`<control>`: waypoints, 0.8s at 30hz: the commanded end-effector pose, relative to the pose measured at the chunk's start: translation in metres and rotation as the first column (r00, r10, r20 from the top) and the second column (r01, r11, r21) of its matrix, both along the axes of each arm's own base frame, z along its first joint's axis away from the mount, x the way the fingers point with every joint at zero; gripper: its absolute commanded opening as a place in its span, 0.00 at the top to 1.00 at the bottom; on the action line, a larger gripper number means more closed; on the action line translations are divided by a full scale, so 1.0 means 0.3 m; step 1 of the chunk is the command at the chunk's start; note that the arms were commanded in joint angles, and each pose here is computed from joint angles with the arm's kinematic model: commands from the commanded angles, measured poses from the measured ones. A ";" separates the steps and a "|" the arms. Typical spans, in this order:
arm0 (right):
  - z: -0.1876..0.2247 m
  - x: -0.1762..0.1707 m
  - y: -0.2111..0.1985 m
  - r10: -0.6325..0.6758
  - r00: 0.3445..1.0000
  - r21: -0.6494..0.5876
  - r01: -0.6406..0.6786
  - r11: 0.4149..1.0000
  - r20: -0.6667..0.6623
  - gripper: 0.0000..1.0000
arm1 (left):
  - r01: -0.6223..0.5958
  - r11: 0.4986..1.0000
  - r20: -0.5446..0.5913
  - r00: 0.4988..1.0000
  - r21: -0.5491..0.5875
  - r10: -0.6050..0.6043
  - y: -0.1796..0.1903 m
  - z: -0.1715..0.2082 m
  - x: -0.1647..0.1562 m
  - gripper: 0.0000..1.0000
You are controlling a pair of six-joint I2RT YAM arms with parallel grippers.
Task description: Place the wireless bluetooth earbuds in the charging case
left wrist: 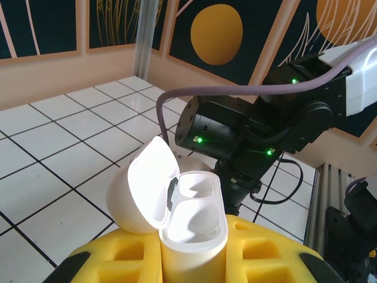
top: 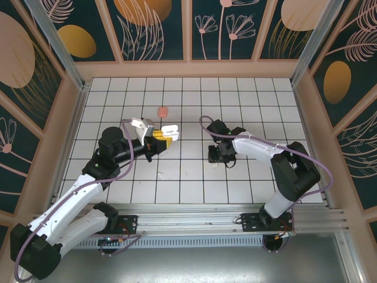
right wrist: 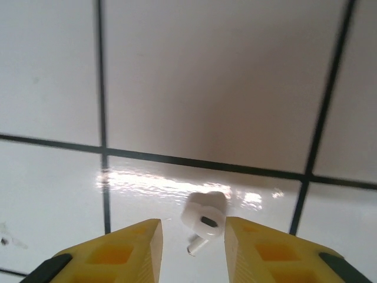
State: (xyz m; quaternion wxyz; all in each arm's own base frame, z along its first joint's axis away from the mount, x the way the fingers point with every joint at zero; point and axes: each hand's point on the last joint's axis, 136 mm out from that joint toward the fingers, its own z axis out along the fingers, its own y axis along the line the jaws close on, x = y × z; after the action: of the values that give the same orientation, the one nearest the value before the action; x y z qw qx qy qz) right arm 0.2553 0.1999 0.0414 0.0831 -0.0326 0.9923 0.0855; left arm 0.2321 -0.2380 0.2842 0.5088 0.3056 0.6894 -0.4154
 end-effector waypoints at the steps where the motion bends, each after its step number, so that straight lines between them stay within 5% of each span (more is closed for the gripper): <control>1: 0.023 -0.019 -0.039 -0.189 0.982 -0.008 0.188 0.982 -0.028 0.63 | -0.002 1.000 0.043 0.999 0.001 0.002 0.002 0.030 -0.002 1.00; 10: 0.003 -0.019 0.003 -0.212 0.977 0.017 0.212 0.977 -0.025 0.52 | 0.005 1.000 0.040 0.999 0.010 -0.005 -0.003 0.020 0.001 1.00; 24: -0.075 -0.028 -0.003 -0.206 0.976 -0.062 0.202 0.977 -0.067 0.53 | -0.004 1.000 0.028 1.000 0.006 0.004 0.007 0.006 -0.010 1.00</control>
State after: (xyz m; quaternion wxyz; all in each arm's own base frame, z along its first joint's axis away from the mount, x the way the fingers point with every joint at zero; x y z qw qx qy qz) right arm 0.2449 0.1974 0.0189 0.0531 0.0713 0.9940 0.0634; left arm 0.2321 -0.2368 0.2849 0.5140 0.3086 0.6878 -0.4093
